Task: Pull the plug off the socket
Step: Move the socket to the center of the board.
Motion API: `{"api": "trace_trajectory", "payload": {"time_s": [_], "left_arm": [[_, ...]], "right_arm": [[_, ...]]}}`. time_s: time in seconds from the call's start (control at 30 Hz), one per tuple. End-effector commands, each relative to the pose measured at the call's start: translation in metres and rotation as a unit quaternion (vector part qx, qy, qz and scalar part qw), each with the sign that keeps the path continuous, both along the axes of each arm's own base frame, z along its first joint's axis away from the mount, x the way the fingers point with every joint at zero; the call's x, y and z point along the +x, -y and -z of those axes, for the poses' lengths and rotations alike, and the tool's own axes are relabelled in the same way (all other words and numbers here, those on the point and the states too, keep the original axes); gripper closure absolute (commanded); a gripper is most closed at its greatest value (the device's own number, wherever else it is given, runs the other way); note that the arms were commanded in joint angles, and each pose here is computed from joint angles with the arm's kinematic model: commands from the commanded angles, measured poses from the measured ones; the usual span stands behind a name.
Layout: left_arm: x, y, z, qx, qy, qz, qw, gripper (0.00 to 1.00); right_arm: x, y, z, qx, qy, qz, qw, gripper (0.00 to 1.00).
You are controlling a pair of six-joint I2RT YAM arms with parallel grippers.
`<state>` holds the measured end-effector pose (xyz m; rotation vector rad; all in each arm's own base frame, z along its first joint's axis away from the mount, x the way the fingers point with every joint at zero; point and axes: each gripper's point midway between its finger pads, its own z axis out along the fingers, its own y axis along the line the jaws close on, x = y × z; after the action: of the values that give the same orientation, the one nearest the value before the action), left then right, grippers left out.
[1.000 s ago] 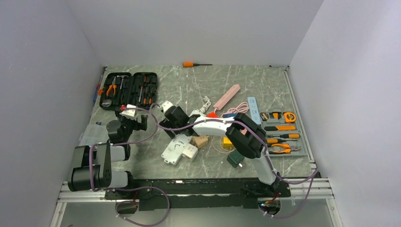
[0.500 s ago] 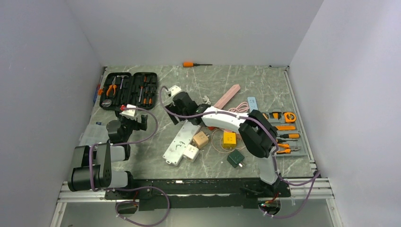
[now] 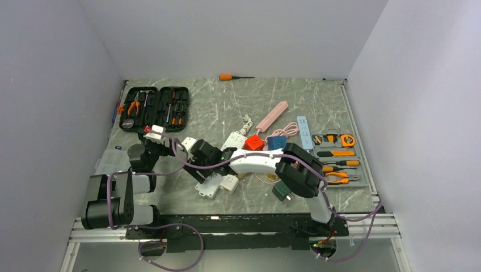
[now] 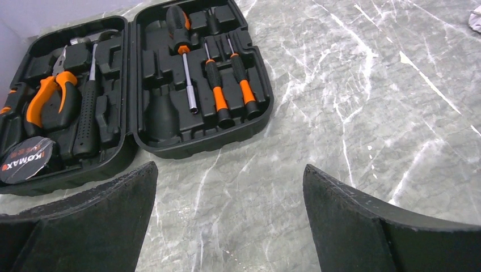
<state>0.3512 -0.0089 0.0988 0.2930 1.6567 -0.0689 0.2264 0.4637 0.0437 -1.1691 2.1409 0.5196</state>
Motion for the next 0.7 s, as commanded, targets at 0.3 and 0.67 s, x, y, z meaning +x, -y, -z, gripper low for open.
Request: {"api": "trace_trajectory", "payload": {"time_s": [0.3, 0.67], "left_arm": [[0.009, 0.003, -0.025, 0.0, 0.042, 0.01, 0.999, 0.01], [0.009, 0.003, -0.024, 0.0, 0.042, 0.01, 0.999, 0.01]], "right_arm": [[-0.028, 0.077, 0.02, -0.072, -0.003, 0.049, 0.996, 0.34], [0.012, 0.112, -0.038, -0.016, 0.023, 0.167, 0.985, 0.35]]}}
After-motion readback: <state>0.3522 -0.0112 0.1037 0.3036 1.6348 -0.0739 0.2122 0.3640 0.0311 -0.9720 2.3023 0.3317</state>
